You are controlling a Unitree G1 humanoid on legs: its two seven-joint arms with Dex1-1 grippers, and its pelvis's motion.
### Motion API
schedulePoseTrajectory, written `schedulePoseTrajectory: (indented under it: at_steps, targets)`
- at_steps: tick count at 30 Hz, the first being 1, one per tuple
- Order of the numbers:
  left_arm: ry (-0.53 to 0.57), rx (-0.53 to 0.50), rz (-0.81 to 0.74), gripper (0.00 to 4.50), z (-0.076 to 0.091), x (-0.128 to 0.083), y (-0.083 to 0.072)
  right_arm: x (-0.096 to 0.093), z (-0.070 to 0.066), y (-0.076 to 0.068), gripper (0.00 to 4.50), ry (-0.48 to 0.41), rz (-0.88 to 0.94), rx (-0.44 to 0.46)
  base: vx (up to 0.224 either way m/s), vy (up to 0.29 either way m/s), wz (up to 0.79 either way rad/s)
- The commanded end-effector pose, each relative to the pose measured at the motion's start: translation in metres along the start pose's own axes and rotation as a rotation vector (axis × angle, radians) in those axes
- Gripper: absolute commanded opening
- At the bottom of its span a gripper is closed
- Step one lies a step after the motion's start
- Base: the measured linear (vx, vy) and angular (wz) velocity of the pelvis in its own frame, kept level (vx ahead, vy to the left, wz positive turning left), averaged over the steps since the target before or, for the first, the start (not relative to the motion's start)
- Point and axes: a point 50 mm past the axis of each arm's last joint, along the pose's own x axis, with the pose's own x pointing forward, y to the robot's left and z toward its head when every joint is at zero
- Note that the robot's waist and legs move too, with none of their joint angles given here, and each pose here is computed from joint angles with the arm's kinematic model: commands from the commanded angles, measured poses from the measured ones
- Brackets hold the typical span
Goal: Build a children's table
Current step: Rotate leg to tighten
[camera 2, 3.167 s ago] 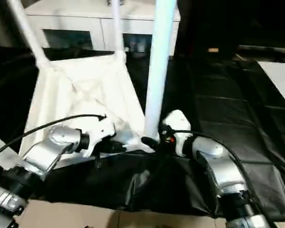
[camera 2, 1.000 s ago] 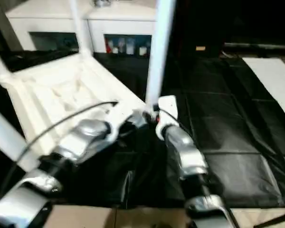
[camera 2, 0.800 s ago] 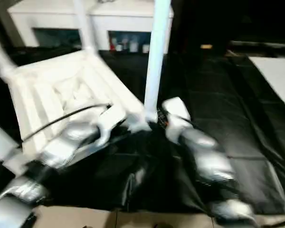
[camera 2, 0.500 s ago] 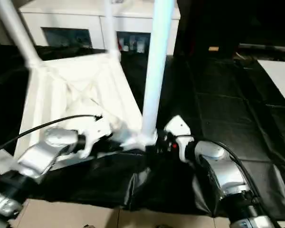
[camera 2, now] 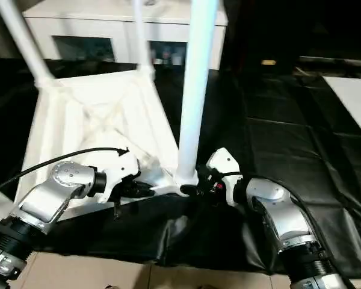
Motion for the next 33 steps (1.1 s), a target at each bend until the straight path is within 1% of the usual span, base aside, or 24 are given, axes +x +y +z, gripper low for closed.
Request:
schedulePoseTrajectory:
  at_steps: [1, 8, 9, 10, 13, 14, 21, 24, 28, 29, 31, 32, 33]
  targets:
    - [-0.017, 0.037, -0.079, 0.00, 0.007, 0.010, -0.011, 0.002, 0.014, 0.005, 3.16, -0.065, 0.047, -0.047, 0.000, 0.000, 0.00]
    - [-0.011, 0.038, -0.074, 0.00, 0.007, 0.009, -0.010, 0.002, 0.009, 0.003, 3.16, -0.032, 0.029, -0.072, 0.000, 0.000, 0.00]
    - [-0.012, 0.039, -0.072, 0.00, 0.007, 0.009, -0.010, 0.003, 0.008, 0.002, 3.16, -0.031, 0.029, -0.068, 0.000, 0.000, 0.00]
    - [-0.012, 0.039, -0.071, 0.00, 0.007, 0.009, -0.009, 0.004, 0.009, 0.003, 2.98, -0.040, 0.032, -0.053, 0.000, 0.000, 0.00]
    - [-0.012, 0.040, -0.068, 0.00, 0.007, 0.009, -0.009, 0.006, 0.011, 0.003, 2.89, -0.067, 0.032, -0.025, 0.000, 0.000, 0.00]
    - [-0.012, 0.040, -0.068, 0.00, 0.007, 0.009, -0.009, 0.007, 0.012, 0.003, 2.77, -0.073, 0.038, -0.019, 0.000, 0.000, 0.00]
    - [-0.012, 0.038, -0.071, 0.00, 0.006, 0.009, -0.009, 0.007, 0.011, 0.005, 2.70, -0.085, 0.058, -0.009, 0.000, 0.000, 0.00]
    - [-0.012, 0.033, -0.073, 0.00, 0.006, 0.009, -0.010, 0.007, 0.007, 0.007, 2.70, -0.083, 0.067, 0.005, 0.000, 0.000, 0.00]
    - [-0.015, 0.016, -0.062, 0.00, 0.004, 0.011, -0.010, 0.010, 0.002, 0.002, 2.70, -0.082, -0.027, 0.031, 0.000, 0.000, 0.00]
    - [-0.015, 0.006, -0.044, 0.00, 0.004, 0.013, -0.009, 0.012, 0.000, -0.002, 2.70, -0.075, -0.095, 0.046, 0.000, 0.000, 0.00]
    - [-0.015, -0.024, 0.007, 0.00, 0.004, 0.021, -0.005, 0.019, -0.004, -0.009, 2.70, -0.069, -0.238, 0.099, 0.000, 0.000, 0.00]
    - [-0.014, -0.035, 0.024, 0.00, 0.004, 0.024, -0.004, 0.022, -0.005, -0.011, 2.69, -0.070, -0.284, 0.119, 0.000, 0.000, 0.00]
    - [-0.019, -0.050, 0.063, 0.00, 0.006, 0.029, 0.000, 0.026, -0.006, -0.011, 2.69, -0.073, -0.336, 0.162, 0.000, 0.000, 0.00]
